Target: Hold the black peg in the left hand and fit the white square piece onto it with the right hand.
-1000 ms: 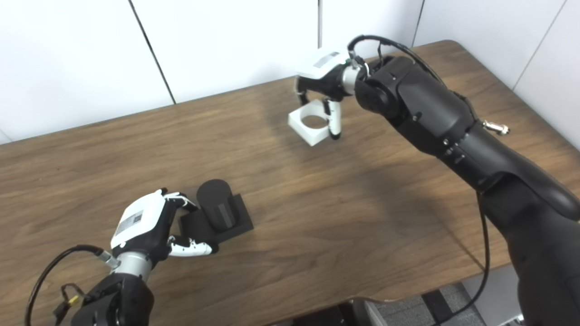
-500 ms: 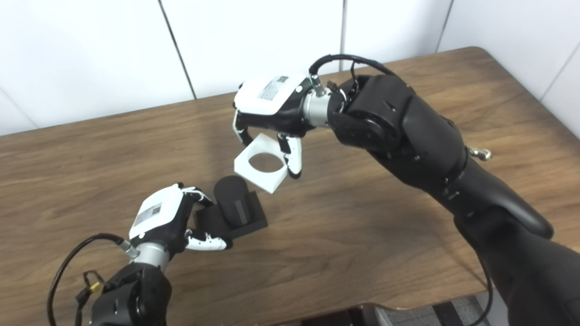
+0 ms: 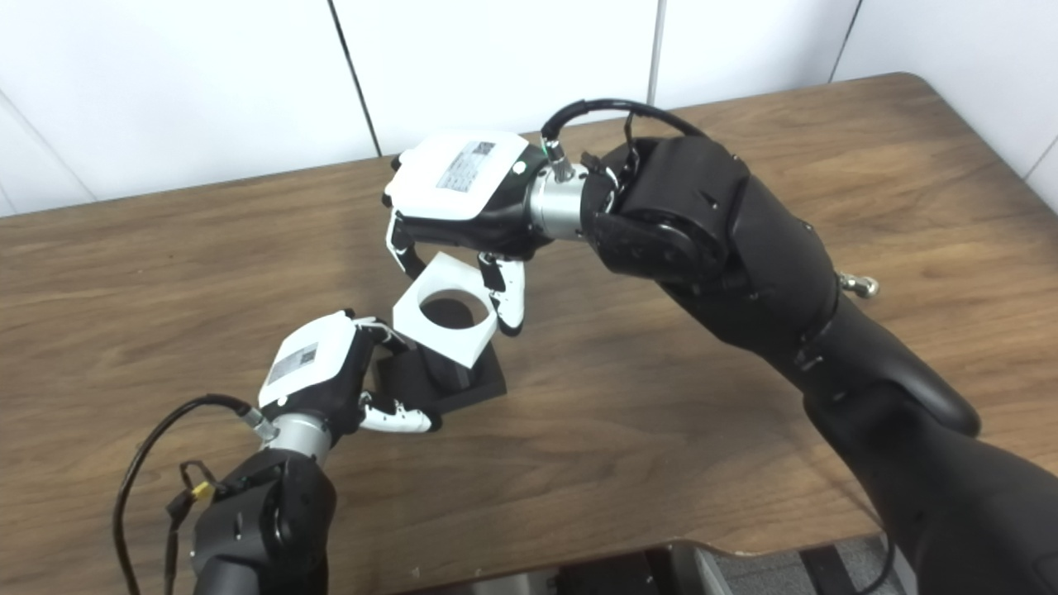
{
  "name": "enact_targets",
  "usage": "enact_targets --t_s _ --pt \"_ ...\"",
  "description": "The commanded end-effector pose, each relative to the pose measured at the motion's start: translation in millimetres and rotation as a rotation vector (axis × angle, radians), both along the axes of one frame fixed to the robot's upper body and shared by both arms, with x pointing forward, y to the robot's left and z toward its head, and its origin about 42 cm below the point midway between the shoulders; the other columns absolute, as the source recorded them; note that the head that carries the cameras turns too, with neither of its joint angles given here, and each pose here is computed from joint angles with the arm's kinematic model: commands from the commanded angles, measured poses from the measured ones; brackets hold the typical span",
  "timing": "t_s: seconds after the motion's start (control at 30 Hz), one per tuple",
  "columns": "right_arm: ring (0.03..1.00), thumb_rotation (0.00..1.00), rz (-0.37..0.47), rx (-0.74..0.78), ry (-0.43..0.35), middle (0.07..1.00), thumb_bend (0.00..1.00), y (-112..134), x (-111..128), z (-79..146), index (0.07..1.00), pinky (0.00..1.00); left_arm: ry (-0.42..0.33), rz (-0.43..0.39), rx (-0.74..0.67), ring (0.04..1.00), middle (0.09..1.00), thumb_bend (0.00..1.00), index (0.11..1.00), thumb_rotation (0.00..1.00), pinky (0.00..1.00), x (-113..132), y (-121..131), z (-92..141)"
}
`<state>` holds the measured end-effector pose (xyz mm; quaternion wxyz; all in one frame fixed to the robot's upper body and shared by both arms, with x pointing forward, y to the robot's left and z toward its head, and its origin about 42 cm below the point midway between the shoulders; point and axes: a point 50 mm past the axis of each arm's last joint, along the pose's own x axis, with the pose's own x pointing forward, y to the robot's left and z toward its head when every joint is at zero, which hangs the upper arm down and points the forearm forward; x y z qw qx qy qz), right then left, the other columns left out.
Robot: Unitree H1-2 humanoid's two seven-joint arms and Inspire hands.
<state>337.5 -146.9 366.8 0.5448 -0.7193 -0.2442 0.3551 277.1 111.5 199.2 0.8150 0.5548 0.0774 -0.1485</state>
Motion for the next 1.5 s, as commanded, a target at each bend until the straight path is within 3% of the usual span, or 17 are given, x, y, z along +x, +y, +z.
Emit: enact_targets --t_s 0.0,0.5,0.9,1.47 --pt "0.93 0.13 0.027 0.013 -0.063 0.764 0.52 5.0 1.3 19.2 0.483 1.0 0.072 -0.015 0.027 1.0 0.895 0.51 0.489 0.06 1.0 -3.2 -4.4 -13.9" --pt "0.924 0.13 0.027 0.008 0.001 0.76 0.52 5.0 4.2 -3.7 0.483 1.0 0.066 -0.027 0.033 1.0 0.905 0.51 0.489 0.06 1.0 -6.8 -16.3 -11.5" --pt "0.914 0.13 0.046 0.002 -0.01 0.752 0.52 6.2 8.9 -15.7 0.483 1.0 0.076 -0.024 0.027 1.0 0.905 0.51 0.489 0.06 1.0 -7.6 -19.6 -9.5" --pt "0.92 0.13 0.006 -0.009 -0.004 0.754 0.52 6.6 24.6 -27.4 0.483 1.0 0.071 -0.026 0.03 1.0 0.911 0.51 0.489 0.06 1.0 -9.7 -20.6 -11.1"
